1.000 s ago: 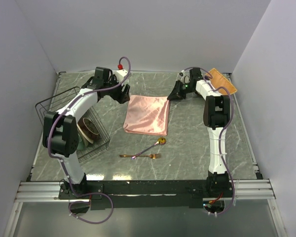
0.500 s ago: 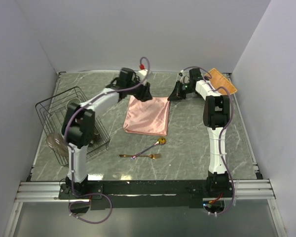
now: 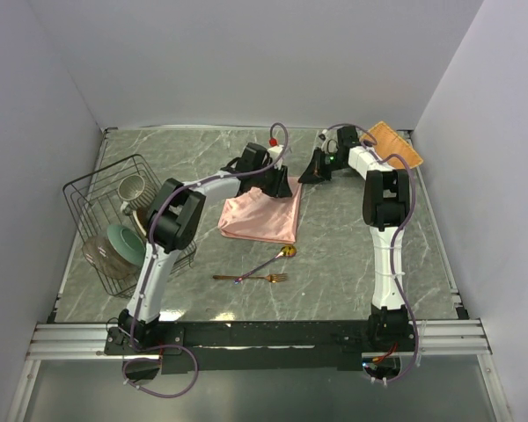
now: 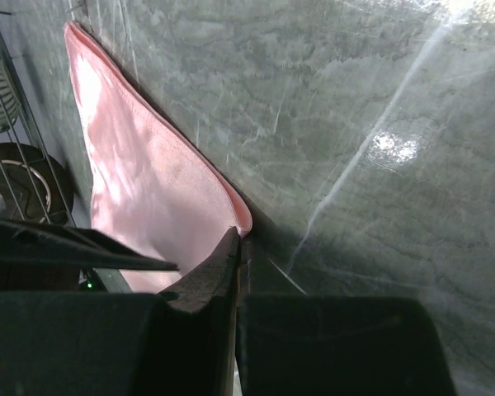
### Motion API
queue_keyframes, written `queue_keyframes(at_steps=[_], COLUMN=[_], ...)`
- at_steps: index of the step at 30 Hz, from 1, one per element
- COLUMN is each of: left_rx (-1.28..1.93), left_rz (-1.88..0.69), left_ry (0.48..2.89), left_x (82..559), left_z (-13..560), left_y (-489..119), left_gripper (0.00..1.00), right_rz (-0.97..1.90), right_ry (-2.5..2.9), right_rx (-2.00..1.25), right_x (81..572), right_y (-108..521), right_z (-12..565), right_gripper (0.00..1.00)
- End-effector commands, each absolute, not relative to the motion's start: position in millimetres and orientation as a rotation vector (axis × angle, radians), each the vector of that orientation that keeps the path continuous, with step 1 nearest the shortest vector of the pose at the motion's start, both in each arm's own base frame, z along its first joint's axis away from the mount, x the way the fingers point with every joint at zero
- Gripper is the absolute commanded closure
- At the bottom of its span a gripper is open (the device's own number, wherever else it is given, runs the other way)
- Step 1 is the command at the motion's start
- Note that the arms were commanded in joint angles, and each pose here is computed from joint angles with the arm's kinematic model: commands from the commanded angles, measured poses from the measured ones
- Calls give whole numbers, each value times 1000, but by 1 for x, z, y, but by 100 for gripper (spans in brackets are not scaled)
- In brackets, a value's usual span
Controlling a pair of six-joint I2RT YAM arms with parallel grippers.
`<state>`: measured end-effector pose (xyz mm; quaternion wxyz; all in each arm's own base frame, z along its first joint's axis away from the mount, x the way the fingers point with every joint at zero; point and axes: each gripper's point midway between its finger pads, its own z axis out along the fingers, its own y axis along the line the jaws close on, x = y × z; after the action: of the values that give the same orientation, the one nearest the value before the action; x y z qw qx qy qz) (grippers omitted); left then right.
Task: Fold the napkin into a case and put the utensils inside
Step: Fold the lower triangle-folded napkin at the center of the board.
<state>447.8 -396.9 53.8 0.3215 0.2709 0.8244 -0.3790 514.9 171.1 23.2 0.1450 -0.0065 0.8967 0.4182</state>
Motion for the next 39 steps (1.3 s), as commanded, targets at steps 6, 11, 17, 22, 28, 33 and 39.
queue_keyframes(at_steps=[6,11,17,22,28,33,39], left_rx=[641,642,715,729,726,729,722], left_rz=[-1033,-1010,-1030,-1065,-1129,-1124,-1088], left_ry=[2147,2191,2051,1944,1955,2004,2092], left_x=[462,457,452,447,442,443,442], left_z=[52,36,83,124,120,95,59], left_y=[-415,-404,-403,-409,-426,-431,-425], left_gripper=[68,72,71,71,73,75,77], right_rz=[1199,1205,1191,1181,1186,1193,1212], right_ry=[2532,2525,2543,2536,2539,2527,2526], right_rx=[-53,-49,-46,-47,-39,-46,-42], right_x=[515,514,513,514,514,515,511], right_y=[176,177,177,175,175,177,178], right_z=[49,53,46,47,45,51,54], right_gripper=[100,100,100,100,100,100,100])
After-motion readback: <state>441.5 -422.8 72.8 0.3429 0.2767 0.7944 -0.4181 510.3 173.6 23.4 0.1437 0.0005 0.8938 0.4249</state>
